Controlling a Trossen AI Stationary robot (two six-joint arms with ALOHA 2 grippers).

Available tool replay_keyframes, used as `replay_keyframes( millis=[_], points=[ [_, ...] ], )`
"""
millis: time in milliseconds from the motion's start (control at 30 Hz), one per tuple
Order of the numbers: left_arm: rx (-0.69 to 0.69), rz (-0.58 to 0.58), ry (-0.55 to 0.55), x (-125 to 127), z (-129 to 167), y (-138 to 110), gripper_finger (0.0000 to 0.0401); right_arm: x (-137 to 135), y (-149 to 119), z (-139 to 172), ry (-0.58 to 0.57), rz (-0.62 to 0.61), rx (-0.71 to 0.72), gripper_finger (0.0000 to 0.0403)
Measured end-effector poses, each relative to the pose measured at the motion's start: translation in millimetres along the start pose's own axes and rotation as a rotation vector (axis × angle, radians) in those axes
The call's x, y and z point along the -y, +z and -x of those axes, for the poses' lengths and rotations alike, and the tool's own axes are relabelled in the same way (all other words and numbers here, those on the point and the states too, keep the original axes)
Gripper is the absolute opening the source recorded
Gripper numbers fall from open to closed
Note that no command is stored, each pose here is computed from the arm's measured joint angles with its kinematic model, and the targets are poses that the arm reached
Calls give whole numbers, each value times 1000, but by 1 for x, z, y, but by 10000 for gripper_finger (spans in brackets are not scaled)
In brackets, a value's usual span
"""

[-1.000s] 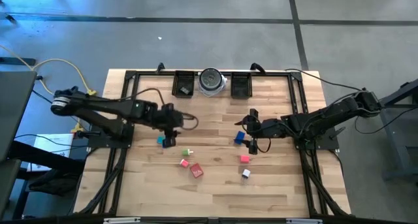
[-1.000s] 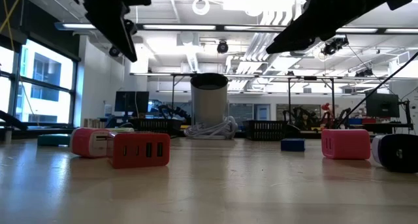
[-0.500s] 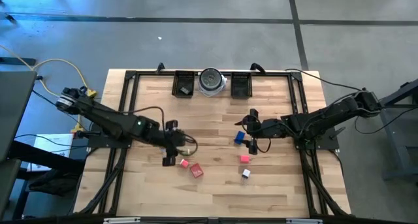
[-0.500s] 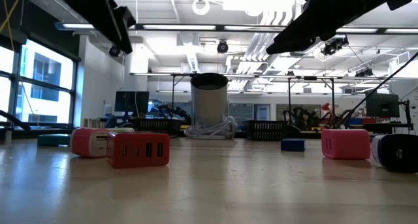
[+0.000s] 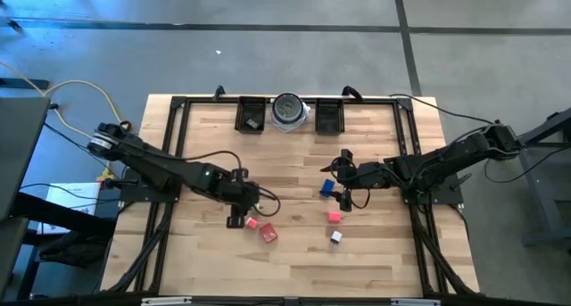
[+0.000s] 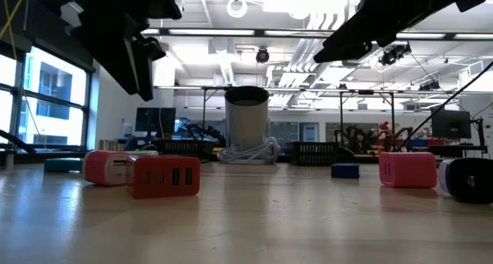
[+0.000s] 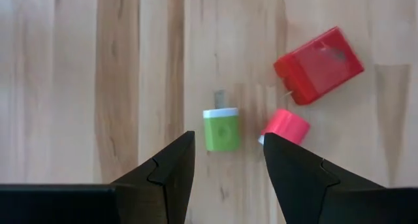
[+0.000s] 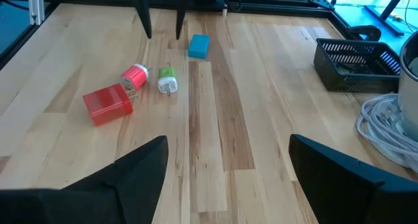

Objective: Pick & Place Office items
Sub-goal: Put the green charger adapter into the right black basket

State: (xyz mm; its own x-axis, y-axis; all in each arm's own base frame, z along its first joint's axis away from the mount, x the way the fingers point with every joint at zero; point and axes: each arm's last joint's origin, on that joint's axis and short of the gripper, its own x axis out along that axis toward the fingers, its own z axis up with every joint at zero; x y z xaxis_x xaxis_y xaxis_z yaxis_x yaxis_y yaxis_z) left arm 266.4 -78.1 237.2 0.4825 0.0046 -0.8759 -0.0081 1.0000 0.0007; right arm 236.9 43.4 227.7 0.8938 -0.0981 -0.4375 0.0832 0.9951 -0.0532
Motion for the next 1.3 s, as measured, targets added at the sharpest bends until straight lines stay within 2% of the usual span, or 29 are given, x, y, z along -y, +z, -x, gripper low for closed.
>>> replay_keyframes(
  millis=[300, 500, 700, 1000, 1300],
  points=[
    [-8, 19, -32, -8, -2, 3, 174, 0, 0, 0, 3, 1, -4, 306],
    [-52, 12, -64, -5, -21, 4, 174, 0, -1, 0, 3, 2, -7, 306],
    [-97, 6, -53, -3, -35, 2, 174, 0, -1, 0, 6, -4, -10, 306],
    [-82, 0, -55, -3, -37, 4, 174, 0, -1, 0, 7, -12, -11, 306],
    [-119, 6, -56, 0, -53, 2, 174, 0, -2, 0, 6, -15, -19, 306]
  ],
)
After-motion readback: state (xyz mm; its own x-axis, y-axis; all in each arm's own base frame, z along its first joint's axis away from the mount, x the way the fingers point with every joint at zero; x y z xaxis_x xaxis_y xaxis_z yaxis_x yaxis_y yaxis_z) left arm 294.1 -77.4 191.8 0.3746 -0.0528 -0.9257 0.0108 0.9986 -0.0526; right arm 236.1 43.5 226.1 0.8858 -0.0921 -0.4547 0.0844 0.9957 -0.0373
